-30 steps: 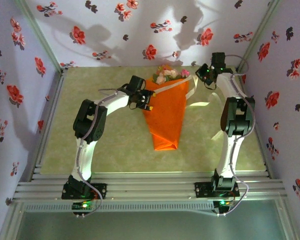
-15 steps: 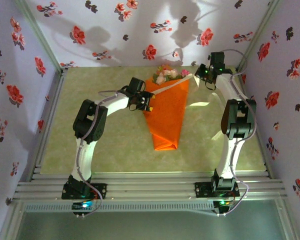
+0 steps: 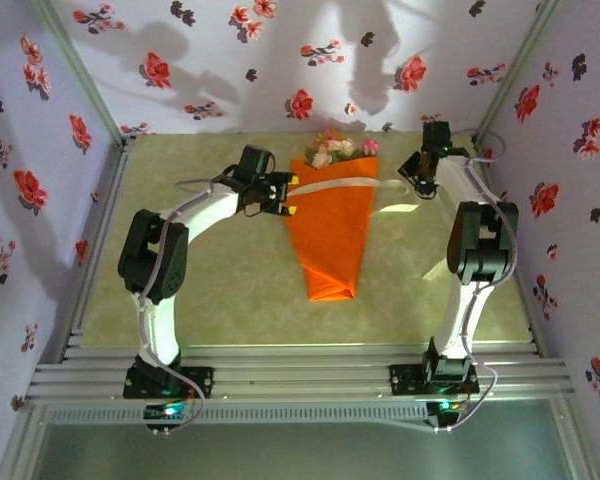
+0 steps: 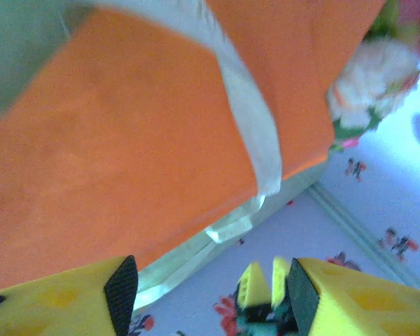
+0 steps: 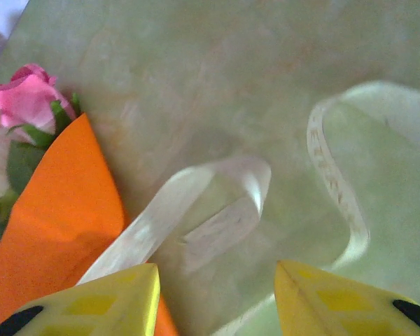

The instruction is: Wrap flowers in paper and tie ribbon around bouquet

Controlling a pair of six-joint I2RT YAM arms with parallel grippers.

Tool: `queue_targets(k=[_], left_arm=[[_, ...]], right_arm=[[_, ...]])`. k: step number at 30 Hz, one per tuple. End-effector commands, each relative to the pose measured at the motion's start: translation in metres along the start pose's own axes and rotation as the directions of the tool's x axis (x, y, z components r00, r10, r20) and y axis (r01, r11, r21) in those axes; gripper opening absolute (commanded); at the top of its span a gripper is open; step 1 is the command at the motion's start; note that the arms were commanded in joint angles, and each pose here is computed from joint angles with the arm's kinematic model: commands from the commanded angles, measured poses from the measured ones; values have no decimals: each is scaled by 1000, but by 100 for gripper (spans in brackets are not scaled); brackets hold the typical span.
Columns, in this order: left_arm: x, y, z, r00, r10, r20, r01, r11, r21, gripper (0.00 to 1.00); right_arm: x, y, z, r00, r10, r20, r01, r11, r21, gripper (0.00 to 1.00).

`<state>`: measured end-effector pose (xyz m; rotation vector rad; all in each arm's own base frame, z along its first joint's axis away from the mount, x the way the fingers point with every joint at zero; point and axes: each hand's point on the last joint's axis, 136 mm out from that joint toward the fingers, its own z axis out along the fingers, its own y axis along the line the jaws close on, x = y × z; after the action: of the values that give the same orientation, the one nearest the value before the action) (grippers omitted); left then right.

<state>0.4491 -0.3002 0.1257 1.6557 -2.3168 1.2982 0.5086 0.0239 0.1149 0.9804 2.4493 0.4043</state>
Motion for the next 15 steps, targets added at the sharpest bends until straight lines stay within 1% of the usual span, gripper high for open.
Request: queue_targets(k=[1,5,8,11,13,15], left_arm=[[-31,-2,5,994,-104,43,105,994,-10,58],[-42,-2,17,983,-172,59,174,984,-34,50],[-44,-3,28,978,-199,69,202,978,-49,48],[-40,-4,41,975,-217,56,220,974,-57,48],[-39,-3,48,975,-217,57,220,973,-66,47],[-41,-1,55,975,-213,58,217,973,-74,44]], right_arm=[[28,15,-24,991,132,-40,-133,990,-48,47],[53,24,-40,990,120,-70,-125,989,-76,47],[63,18,-49,989,126,-78,-133,987,-91,47],[62,-9,-52,985,152,-77,-157,986,-59,50],[51,-38,-52,982,181,-62,-183,983,-23,53],[34,-70,-50,976,214,-47,-214,977,12,57]])
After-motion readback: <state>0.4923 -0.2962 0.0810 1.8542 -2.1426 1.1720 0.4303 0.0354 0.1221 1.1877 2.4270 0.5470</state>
